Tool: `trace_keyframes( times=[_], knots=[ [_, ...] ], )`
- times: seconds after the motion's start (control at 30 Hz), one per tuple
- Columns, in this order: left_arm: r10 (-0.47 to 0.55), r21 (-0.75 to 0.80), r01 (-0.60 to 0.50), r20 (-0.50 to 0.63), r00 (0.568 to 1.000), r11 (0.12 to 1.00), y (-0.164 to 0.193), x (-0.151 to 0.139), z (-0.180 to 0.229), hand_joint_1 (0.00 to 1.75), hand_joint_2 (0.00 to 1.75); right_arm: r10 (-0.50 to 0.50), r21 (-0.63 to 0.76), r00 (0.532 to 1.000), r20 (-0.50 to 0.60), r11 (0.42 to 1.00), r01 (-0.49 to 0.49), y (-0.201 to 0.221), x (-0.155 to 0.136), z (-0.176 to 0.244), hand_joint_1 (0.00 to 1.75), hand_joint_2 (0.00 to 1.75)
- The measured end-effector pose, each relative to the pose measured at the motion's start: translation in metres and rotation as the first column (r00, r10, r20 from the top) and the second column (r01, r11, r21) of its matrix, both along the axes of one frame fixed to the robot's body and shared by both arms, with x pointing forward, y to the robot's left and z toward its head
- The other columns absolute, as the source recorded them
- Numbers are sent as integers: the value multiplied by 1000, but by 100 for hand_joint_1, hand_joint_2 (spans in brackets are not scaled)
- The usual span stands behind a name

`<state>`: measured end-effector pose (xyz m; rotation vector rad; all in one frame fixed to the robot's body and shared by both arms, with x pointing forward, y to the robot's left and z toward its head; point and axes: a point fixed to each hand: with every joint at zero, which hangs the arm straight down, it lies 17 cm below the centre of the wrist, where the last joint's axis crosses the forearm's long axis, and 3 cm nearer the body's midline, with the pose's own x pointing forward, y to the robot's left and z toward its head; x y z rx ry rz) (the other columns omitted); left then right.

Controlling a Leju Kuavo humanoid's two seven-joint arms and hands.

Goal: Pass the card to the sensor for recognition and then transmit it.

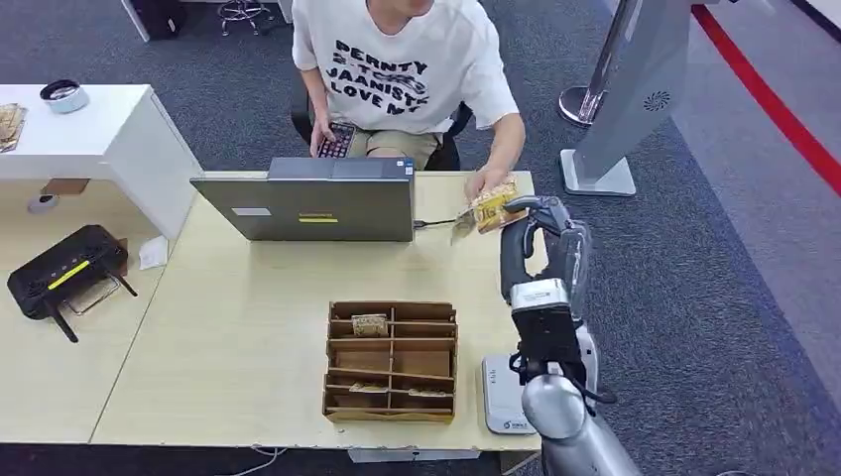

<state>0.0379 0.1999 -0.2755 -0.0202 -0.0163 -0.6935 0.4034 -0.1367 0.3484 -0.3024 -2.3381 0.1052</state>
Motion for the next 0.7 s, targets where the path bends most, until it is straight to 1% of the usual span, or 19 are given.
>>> trace_keyframes(
  times=[0.3, 0.47, 0.7],
  knots=[
    [12, 1, -12, -1, 1000, 1000, 0, 0, 0, 0, 0, -19, 14, 1000, -14, 1000, 19, -10, -1, -6, 175, 175],
    [16, 1, -16, 0, 1000, 1000, 0, 0, 0, 0, 0, -4, 50, 999, -44, 999, 6, -17, -2, -15, 175, 175],
    [19, 1, -19, 1, 1000, 1000, 0, 0, 0, 0, 0, -23, 59, 998, -61, 998, 26, -27, -4, -23, 175, 175]
  ],
)
